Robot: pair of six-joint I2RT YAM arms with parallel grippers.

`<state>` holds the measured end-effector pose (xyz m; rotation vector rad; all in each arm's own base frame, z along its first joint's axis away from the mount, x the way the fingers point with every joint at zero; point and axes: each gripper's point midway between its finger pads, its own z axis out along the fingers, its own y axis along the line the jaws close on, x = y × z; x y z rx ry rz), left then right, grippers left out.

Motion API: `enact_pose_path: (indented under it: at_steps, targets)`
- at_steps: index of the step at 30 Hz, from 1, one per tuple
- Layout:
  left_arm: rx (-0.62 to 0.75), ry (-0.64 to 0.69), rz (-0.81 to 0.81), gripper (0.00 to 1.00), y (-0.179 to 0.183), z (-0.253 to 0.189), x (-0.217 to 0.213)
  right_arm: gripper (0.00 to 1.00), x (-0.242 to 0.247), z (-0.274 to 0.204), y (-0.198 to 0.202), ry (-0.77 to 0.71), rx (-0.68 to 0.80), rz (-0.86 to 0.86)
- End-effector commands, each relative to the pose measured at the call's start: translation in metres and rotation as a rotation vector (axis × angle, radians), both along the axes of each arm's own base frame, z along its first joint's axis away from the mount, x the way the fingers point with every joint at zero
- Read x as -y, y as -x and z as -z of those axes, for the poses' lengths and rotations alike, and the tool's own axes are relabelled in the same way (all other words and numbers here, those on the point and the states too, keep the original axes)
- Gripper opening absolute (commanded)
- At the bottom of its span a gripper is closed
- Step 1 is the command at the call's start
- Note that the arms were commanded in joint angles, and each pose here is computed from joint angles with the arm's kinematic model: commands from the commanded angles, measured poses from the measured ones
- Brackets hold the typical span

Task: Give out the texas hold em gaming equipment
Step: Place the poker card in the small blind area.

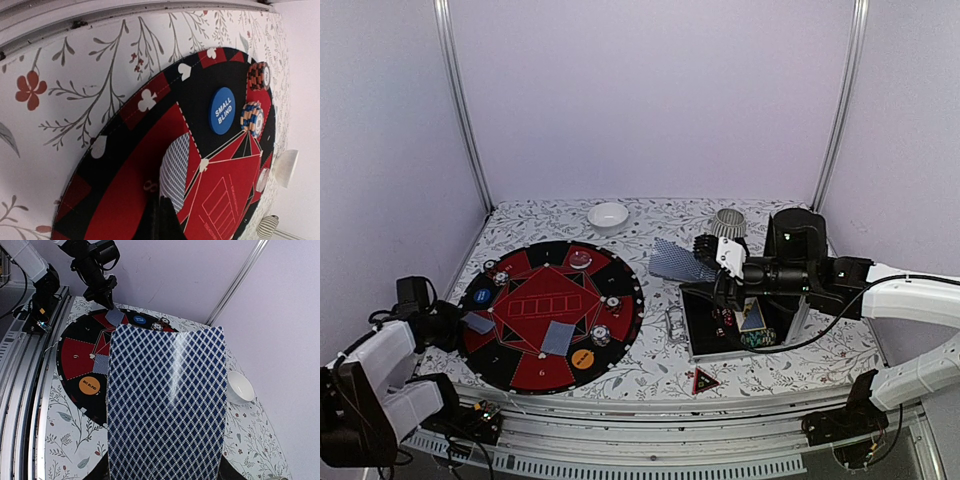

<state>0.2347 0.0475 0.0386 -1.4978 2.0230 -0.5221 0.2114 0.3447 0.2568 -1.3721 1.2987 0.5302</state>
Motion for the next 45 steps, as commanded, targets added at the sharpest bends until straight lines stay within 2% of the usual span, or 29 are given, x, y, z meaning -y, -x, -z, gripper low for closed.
enact_pose_path:
  at_steps: [1, 7, 8, 10, 11, 13, 15, 19, 22, 26, 29, 33, 36, 38, 40, 45]
  targets:
    - [0.031, 0.002, -0.061, 0.00, 0.003, 0.003, -0.008, 0.43, -0.003, -0.012, -0.003, -0.018, 0.026, -0.003]
    - [0.018, 0.030, -0.084, 0.00, 0.007, 0.015, -0.010, 0.43, -0.005, -0.013, -0.002, -0.017, 0.024, -0.013]
    - [0.014, 0.029, -0.080, 0.07, 0.007, 0.016, -0.011, 0.43, -0.005, -0.012, -0.002, -0.015, 0.021, -0.016]
    - [-0.011, 0.026, -0.078, 0.47, 0.009, 0.015, -0.011, 0.43, -0.005, -0.011, -0.001, -0.011, 0.015, -0.021]
    - [-0.023, 0.014, -0.079, 0.62, 0.011, 0.014, -0.013, 0.43, -0.006, -0.011, -0.001, -0.010, 0.014, -0.024]
    - [-0.034, -0.021, -0.087, 0.73, 0.014, 0.006, -0.018, 0.43, -0.007, -0.011, -0.001, -0.009, 0.012, -0.026]
    - [-0.006, -0.065, -0.102, 0.77, 0.012, -0.011, -0.025, 0.43, -0.009, -0.010, -0.001, -0.006, 0.008, -0.035]
    - [0.115, -0.137, -0.073, 0.81, 0.000, -0.063, -0.028, 0.43, -0.013, -0.008, -0.001, 0.002, -0.007, -0.052]
    - [0.215, -0.196, 0.071, 0.78, -0.022, -0.107, -0.008, 0.43, -0.019, -0.006, 0.000, 0.005, -0.020, -0.075]
    - [0.466, -0.334, 0.359, 0.68, -0.055, -0.199, 0.054, 0.43, -0.028, -0.005, -0.002, -0.003, -0.031, -0.096]
    - [0.573, -0.357, 0.629, 0.65, -0.067, -0.246, 0.122, 0.43, -0.035, -0.007, -0.005, -0.016, -0.031, -0.108]
    - [0.665, -0.312, 1.039, 0.67, -0.060, -0.274, 0.236, 0.43, -0.043, -0.010, -0.009, -0.029, -0.034, -0.115]
    - [0.731, -0.252, 1.303, 0.74, -0.038, -0.286, 0.311, 0.43, -0.047, -0.011, -0.012, -0.044, -0.038, -0.119]
    - [0.748, -0.184, 1.434, 0.79, -0.028, -0.285, 0.346, 0.43, -0.050, -0.013, -0.011, -0.056, -0.046, -0.129]
    - [0.771, -0.155, 1.519, 0.79, -0.019, -0.288, 0.370, 0.43, -0.052, -0.014, -0.010, -0.065, -0.050, -0.136]
    - [0.780, -0.149, 1.606, 0.68, -0.013, -0.285, 0.394, 0.43, -0.053, -0.009, -0.009, -0.059, -0.059, -0.136]
